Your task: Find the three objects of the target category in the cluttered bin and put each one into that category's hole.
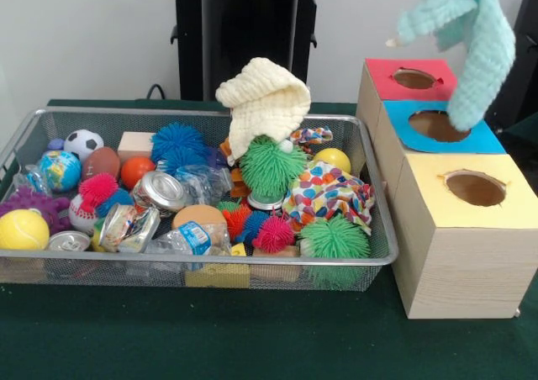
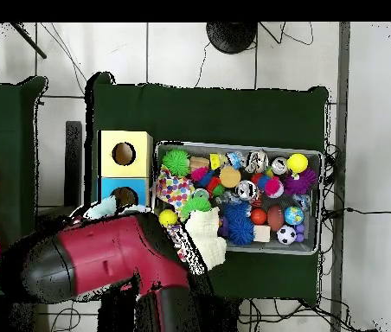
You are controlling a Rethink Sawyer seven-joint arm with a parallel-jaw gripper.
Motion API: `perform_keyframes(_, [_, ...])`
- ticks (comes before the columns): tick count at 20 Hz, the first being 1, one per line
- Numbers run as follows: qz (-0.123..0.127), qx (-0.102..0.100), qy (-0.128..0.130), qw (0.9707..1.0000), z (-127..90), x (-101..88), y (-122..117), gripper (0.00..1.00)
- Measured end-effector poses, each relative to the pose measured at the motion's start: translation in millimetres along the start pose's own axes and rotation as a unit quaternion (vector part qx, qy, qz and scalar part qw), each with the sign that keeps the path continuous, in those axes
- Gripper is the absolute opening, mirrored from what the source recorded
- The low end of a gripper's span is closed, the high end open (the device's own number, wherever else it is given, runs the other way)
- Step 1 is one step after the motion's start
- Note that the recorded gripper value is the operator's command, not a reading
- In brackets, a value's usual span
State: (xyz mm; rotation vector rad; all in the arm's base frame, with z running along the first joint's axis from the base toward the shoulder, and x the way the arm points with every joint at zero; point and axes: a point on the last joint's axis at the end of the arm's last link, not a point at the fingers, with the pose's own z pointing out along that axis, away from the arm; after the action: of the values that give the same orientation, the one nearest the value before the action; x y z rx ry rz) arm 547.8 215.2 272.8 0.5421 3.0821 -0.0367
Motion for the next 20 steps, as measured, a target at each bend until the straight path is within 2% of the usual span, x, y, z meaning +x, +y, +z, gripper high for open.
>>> perform_keyframes(1, [-0.006, 0.005, -0.009, 0.9999, -7, -2.3, 0, 0.0])
perform_keyframes(3, [-0.016, 0.013, -0.043, 0.9988, -26, -16.1, -2, 0.0])
perform_keyframes(9, [-0.032, 0.035, -0.098, 0.9941, -44, -33.7, -15, 0.0])
perform_keyframes(15, [-0.031, 0.035, -0.132, 0.9901, -76, -22.8, -19, 0.0])
perform_keyframes(17, [-0.03, 0.03, -0.15, 0.9877, -100, -13.8, -18, 0.0])
perform_keyframes(20, [-0.025, 0.023, -0.162, 0.9862, -119, -5.3, -18, 0.0])
